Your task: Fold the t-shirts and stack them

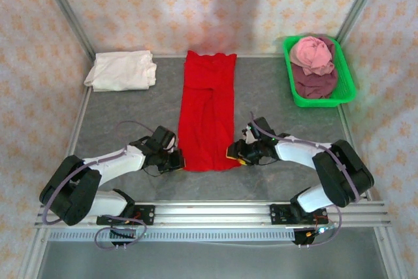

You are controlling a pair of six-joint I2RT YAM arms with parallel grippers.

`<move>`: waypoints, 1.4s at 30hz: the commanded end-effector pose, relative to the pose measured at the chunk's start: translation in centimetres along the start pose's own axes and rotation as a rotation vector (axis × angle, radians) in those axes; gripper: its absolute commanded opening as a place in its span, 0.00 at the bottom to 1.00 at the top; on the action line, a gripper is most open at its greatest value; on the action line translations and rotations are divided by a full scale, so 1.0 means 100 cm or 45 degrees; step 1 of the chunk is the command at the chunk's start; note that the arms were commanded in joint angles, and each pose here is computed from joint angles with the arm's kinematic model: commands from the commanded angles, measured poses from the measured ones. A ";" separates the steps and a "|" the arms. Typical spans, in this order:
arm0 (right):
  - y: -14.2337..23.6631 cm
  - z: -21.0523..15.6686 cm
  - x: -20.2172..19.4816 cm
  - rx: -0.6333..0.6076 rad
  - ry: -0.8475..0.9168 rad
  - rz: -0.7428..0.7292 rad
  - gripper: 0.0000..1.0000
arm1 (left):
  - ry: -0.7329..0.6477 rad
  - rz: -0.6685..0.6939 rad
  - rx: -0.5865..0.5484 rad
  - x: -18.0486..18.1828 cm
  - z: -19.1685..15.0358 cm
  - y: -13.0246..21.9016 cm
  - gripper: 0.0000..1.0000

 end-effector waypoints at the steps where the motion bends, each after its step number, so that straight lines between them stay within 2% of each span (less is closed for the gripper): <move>1: -0.006 0.000 0.007 -0.012 -0.007 0.066 0.40 | -0.016 0.031 0.000 0.006 -0.002 -0.004 0.00; 3: -0.007 0.002 0.006 -0.030 -0.016 0.060 0.28 | -0.020 0.032 -0.011 0.006 -0.001 -0.003 0.00; 7: -0.005 0.002 0.004 -0.049 -0.021 0.034 0.11 | -0.017 0.026 -0.053 0.004 0.001 0.005 0.00; 11: 0.004 0.001 0.002 -0.093 -0.003 0.003 0.00 | -0.027 0.019 -0.061 0.004 -0.004 0.012 0.00; 17: -0.003 -0.018 -0.025 -0.054 -0.071 -0.029 0.00 | -0.065 0.098 0.085 0.018 -0.037 0.004 0.00; 25: 0.006 -0.038 -0.028 -0.071 -0.091 0.007 0.00 | -0.087 -0.022 0.067 -0.004 -0.046 0.014 0.00; 30: 0.027 -0.032 -0.008 -0.174 -0.072 0.064 0.00 | -0.111 -0.090 -0.034 -0.024 -0.034 0.040 0.00; 33: 0.041 -0.025 0.009 -0.239 -0.069 0.082 0.00 | -0.148 -0.071 -0.075 -0.032 -0.024 0.056 0.00; 35: 0.049 -0.016 0.019 -0.279 -0.057 0.052 0.00 | -0.140 -0.047 -0.128 -0.033 -0.010 0.066 0.00; 39: 0.059 0.007 0.032 -0.310 -0.095 0.024 0.00 | -0.039 -0.118 -0.219 -0.030 0.028 0.075 0.00; 42: 0.062 0.031 0.043 -0.345 -0.108 0.032 0.00 | -0.094 -0.120 -0.273 -0.044 0.059 0.086 0.00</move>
Point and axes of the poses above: each hand's point on the last joint's axis, 136 mm out from that joint toward the fingers, its own y axis back along the fingers, its own x axis along the line the jaws close on, z = x × y, the point moved 4 cm from there along y, back along the fingers, and after that the axes turned 6 degrees about -y, right-handed, at the moved point
